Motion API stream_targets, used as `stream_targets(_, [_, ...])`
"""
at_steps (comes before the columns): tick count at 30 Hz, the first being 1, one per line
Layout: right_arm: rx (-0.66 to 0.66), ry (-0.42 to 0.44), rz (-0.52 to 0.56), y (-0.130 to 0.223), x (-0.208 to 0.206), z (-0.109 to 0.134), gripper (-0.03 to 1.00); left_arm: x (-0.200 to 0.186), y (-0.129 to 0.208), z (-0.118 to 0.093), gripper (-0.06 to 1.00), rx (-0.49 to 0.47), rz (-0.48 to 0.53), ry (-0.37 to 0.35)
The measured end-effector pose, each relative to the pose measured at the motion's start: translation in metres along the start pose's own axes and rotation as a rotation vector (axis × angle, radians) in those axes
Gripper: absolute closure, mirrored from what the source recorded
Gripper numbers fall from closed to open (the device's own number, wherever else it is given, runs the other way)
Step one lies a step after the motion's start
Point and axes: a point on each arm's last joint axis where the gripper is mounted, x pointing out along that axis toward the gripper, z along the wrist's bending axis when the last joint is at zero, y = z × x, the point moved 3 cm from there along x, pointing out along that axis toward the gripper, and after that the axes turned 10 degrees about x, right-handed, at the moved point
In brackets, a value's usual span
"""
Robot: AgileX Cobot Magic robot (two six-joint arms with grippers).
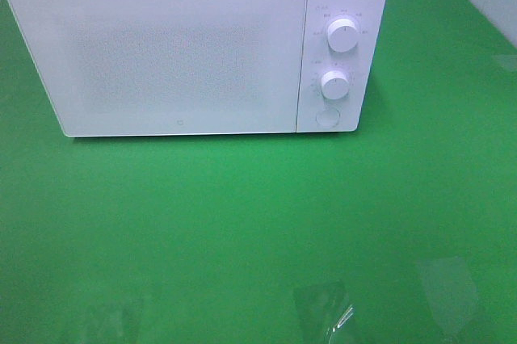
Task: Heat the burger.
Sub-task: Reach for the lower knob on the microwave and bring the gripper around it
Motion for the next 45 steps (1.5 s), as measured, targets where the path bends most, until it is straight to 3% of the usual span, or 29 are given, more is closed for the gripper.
stream_targets(18, [-0.001, 0.001, -0.001, 0.0, 0.0, 0.0, 0.21, 0.0, 0.0, 0.0, -0.04, 0.0, 0.0, 0.0])
stream_targets(27, [-0.031, 0.013, -0.092, -0.028, 0.005, 0.003, 0.21, 0.0, 0.0, 0.0, -0.04, 0.0, 0.0, 0.0])
stream_targets(34, [-0.085, 0.038, -0.109, -0.055, 0.039, 0.008, 0.17, 0.0, 0.0, 0.0, -0.04, 0.0, 0.0, 0.0])
stream_targets(45, [-0.123, -0.025, -0.179, -0.087, 0.096, 0.026, 0.17, 0.0, 0.0, 0.0, -0.04, -0.001, 0.0, 0.001])
